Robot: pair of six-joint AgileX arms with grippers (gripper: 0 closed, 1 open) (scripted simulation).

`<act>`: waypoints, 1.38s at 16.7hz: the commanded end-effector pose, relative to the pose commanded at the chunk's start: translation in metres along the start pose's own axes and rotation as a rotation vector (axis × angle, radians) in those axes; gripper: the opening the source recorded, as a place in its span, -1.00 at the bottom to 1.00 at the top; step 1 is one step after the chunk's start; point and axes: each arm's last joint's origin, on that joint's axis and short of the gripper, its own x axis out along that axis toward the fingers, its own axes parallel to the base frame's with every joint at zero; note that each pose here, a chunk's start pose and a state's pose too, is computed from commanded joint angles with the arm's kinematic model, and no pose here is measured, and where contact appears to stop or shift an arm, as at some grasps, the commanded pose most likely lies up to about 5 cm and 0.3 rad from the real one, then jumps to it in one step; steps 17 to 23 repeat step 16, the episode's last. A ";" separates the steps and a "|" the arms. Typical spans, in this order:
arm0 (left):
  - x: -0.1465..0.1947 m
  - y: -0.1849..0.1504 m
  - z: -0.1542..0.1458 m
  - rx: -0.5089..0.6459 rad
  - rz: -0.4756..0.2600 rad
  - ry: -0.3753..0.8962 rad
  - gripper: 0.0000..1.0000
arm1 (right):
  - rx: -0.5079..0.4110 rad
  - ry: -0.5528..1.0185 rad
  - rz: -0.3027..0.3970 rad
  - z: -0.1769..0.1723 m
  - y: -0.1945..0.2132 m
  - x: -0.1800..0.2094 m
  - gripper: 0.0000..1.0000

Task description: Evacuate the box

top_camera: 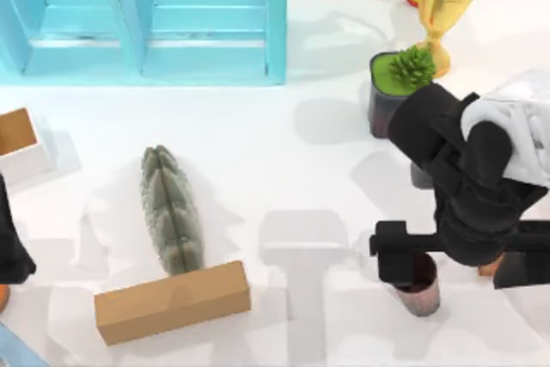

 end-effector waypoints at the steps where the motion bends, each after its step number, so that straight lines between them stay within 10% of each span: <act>1: 0.000 0.000 0.000 0.000 0.000 0.000 1.00 | 0.000 0.000 0.000 0.000 0.000 0.000 1.00; 23: 0.000 0.000 0.000 0.000 0.000 0.000 1.00 | 0.001 0.000 0.000 0.002 -0.006 -0.100 1.00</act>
